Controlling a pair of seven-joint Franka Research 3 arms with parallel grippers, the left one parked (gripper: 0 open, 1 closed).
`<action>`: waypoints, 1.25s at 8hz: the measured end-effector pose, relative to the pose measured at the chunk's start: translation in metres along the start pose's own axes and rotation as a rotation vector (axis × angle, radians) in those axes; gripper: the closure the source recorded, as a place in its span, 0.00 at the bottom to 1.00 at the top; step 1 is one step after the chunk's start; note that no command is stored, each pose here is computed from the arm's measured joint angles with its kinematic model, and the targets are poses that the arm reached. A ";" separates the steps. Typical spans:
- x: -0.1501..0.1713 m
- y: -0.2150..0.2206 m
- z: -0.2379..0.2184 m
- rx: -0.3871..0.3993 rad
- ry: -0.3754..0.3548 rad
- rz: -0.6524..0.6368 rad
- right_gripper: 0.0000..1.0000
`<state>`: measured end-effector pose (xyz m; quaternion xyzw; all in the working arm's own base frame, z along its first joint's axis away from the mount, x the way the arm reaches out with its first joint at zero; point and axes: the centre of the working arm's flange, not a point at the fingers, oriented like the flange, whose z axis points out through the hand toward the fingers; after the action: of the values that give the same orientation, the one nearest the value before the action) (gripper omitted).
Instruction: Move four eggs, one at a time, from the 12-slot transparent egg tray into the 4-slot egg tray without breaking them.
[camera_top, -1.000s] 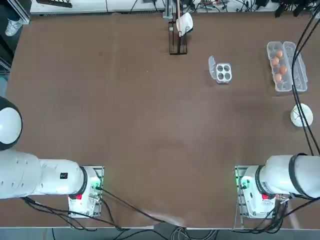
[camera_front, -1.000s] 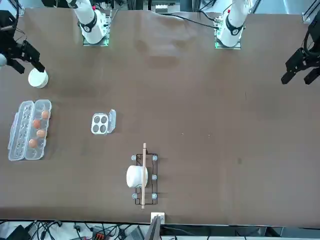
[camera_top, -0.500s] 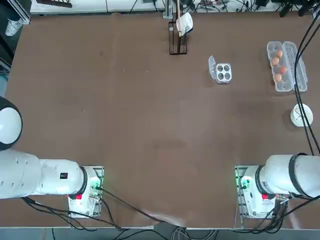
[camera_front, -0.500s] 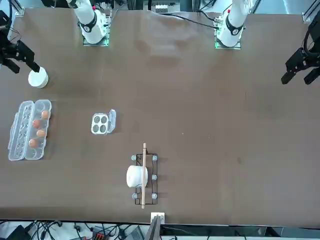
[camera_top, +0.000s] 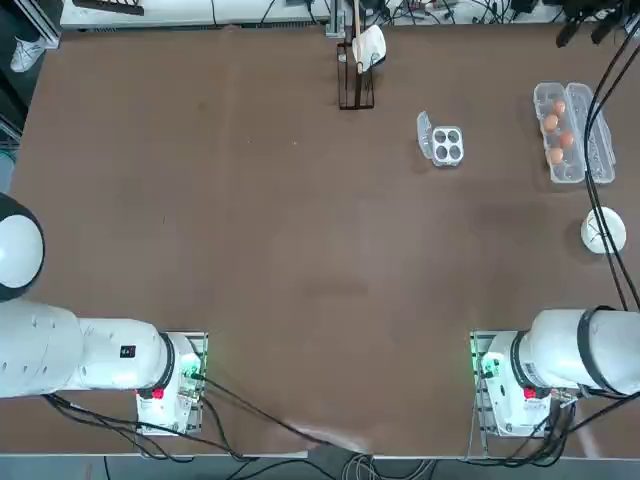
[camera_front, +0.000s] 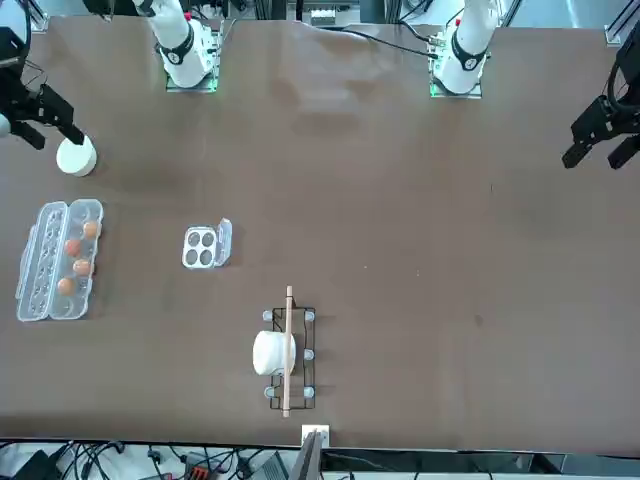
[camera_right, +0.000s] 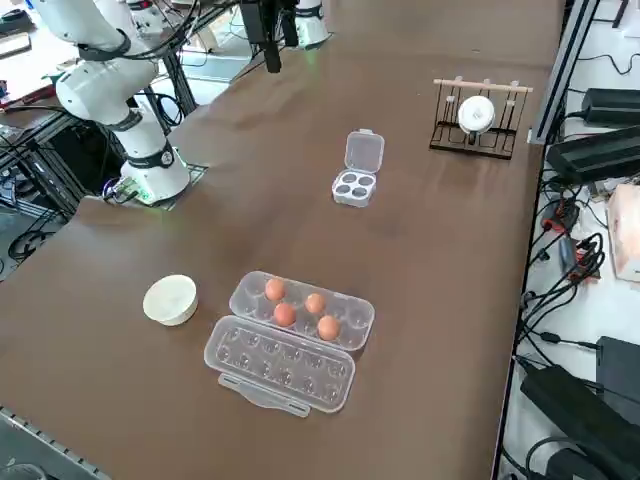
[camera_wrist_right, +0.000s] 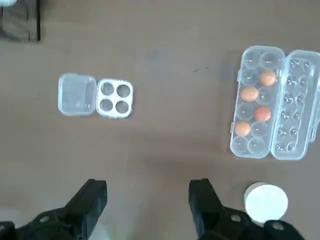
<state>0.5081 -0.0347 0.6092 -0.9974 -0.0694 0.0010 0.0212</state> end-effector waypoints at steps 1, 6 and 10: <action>-0.003 0.012 0.012 0.009 -0.021 -0.076 0.00; -0.015 0.099 0.131 -0.024 0.035 -0.532 0.00; -0.004 0.162 0.216 -0.079 0.059 -0.881 0.00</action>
<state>0.5257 -0.1864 0.3862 -0.8723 -0.4870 -0.0393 -0.0167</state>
